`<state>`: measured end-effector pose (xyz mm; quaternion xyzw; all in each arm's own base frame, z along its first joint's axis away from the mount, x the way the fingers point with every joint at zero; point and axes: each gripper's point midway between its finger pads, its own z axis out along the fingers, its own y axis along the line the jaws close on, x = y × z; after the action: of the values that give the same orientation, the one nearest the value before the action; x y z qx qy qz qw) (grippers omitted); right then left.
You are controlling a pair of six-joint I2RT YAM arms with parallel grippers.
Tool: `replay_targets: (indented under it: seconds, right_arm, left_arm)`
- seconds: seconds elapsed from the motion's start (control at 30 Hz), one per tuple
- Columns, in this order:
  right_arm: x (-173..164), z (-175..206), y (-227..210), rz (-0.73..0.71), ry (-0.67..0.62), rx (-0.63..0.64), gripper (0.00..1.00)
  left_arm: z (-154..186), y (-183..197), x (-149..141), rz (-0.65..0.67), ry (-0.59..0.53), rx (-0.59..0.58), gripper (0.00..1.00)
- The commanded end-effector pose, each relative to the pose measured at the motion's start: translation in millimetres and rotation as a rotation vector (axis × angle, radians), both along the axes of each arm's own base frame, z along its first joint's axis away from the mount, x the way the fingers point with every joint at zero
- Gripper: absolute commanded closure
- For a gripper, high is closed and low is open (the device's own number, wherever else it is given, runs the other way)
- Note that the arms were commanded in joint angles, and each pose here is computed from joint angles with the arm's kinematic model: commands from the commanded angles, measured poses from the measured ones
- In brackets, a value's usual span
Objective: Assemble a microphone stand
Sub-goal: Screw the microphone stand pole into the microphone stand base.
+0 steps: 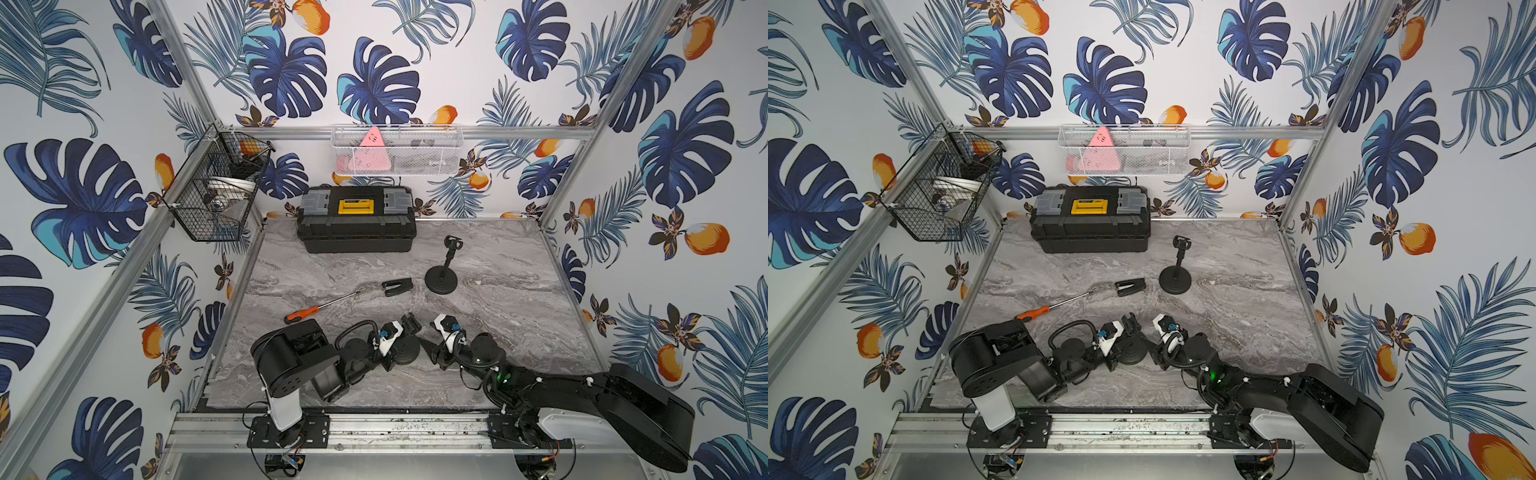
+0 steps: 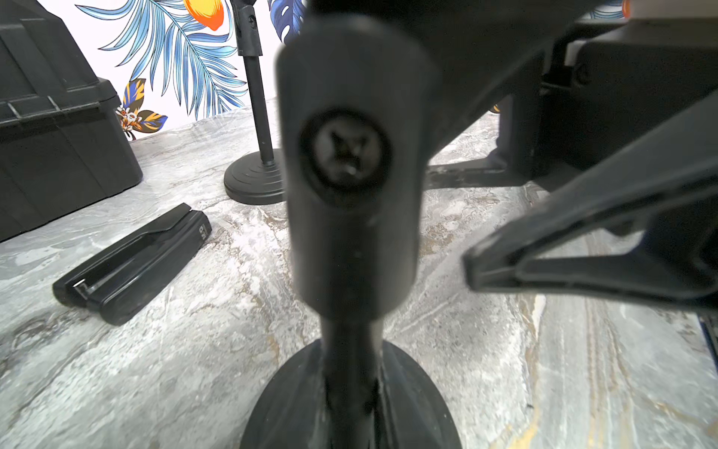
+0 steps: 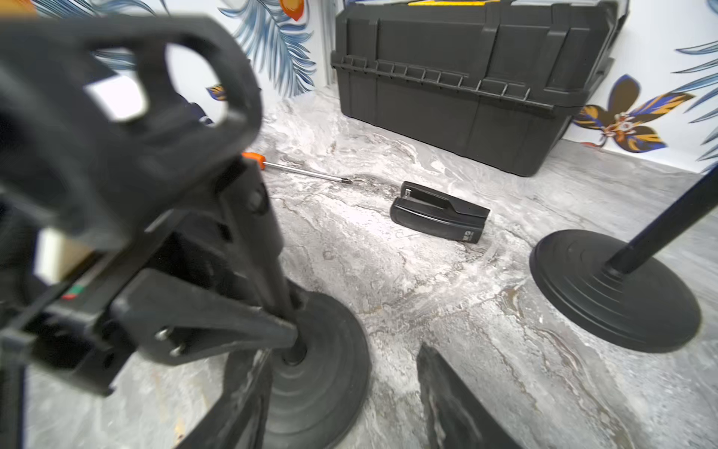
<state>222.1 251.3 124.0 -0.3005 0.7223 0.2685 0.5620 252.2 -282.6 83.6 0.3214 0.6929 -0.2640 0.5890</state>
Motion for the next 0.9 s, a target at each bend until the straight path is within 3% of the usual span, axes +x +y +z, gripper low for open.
replay_targets:
  seconds: [0.0,0.2,0.4,0.53,0.7,0.87]
  right_arm:
    - [-15,3,9,0.164,0.018,0.022,0.38]
    - [-4,-3,20,0.295,0.045,-0.011,0.24]
    - [2,7,34,0.451,0.016,0.057,0.22]
    - [3,19,33,0.542,-0.011,0.111,0.25]
    - [2,21,42,0.675,0.054,0.115,0.37]
    - [0,25,43,0.703,0.015,0.093,0.37]
  left_arm:
    - [9,-5,3,-0.012,-0.032,-0.026,0.85]
    - [14,-12,-4,-0.063,-0.031,-0.046,0.84]
    - [19,-16,-9,-0.110,-0.048,-0.048,0.82]
    - [14,-16,-8,-0.118,-0.036,-0.044,0.81]
    - [12,-19,-8,-0.140,-0.038,-0.038,0.81]
    - [12,-21,-6,-0.149,-0.037,-0.042,0.80]
